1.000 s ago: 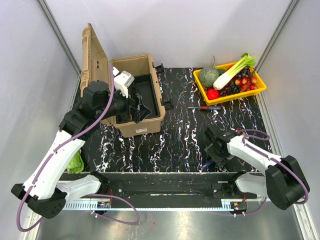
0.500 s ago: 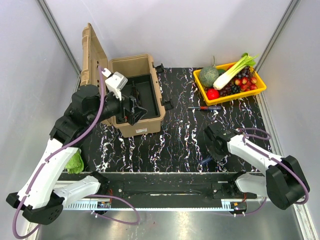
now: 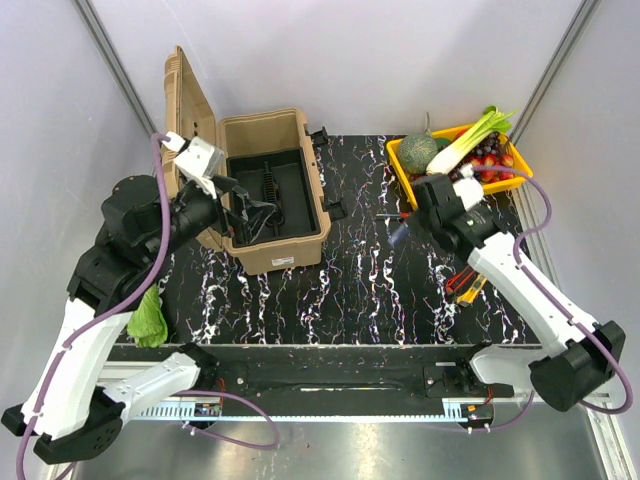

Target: Pack the tool kit

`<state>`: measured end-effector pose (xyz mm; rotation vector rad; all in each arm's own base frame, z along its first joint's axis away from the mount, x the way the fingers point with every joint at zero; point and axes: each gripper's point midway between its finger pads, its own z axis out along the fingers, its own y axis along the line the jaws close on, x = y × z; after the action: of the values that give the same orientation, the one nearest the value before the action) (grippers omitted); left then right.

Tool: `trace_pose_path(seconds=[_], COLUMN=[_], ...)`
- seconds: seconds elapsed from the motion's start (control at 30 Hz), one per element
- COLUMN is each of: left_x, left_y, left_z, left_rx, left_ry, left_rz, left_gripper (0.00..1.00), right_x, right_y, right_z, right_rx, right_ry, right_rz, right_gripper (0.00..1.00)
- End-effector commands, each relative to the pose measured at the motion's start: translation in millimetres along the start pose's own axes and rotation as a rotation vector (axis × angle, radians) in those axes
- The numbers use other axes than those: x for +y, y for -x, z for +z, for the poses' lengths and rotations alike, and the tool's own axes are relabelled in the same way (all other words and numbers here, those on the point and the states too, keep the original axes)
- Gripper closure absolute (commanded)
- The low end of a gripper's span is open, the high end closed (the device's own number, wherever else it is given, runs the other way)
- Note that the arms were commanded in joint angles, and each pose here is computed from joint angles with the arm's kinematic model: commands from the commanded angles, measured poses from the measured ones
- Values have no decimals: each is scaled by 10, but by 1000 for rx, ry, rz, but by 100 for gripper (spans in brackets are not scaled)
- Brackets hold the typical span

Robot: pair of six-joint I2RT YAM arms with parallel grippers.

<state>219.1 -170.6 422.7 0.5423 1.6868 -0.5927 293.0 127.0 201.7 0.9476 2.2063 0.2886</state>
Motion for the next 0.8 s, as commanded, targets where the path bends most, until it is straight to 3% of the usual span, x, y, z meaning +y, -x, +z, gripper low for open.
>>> trace_pose_path(seconds=[0.0,0.13,0.27,0.57,0.77], left_x=[88,86,91,122,143], left_y=[341,401,407,378,355], left_z=[-221,-294,-330,-398,-398], left_rx=[-111,-133,-134,-134,-126], left_ry=[74,82,89,114,126], left_rz=[33,32,27,9,6], left_gripper=[1,1,1,1,1], right_x=[1050,1877,2473,2847,2783], right_y=[374,173,-339,-1209,-1420], right_z=[-224,-371,-441,-106,204], right_rx=[-114,-99,-21,171,209], right_ry=[316,556,735,839,796], right_rz=[-212,-455,-657,-808,-888], right_gripper=[100,100,100,100,100])
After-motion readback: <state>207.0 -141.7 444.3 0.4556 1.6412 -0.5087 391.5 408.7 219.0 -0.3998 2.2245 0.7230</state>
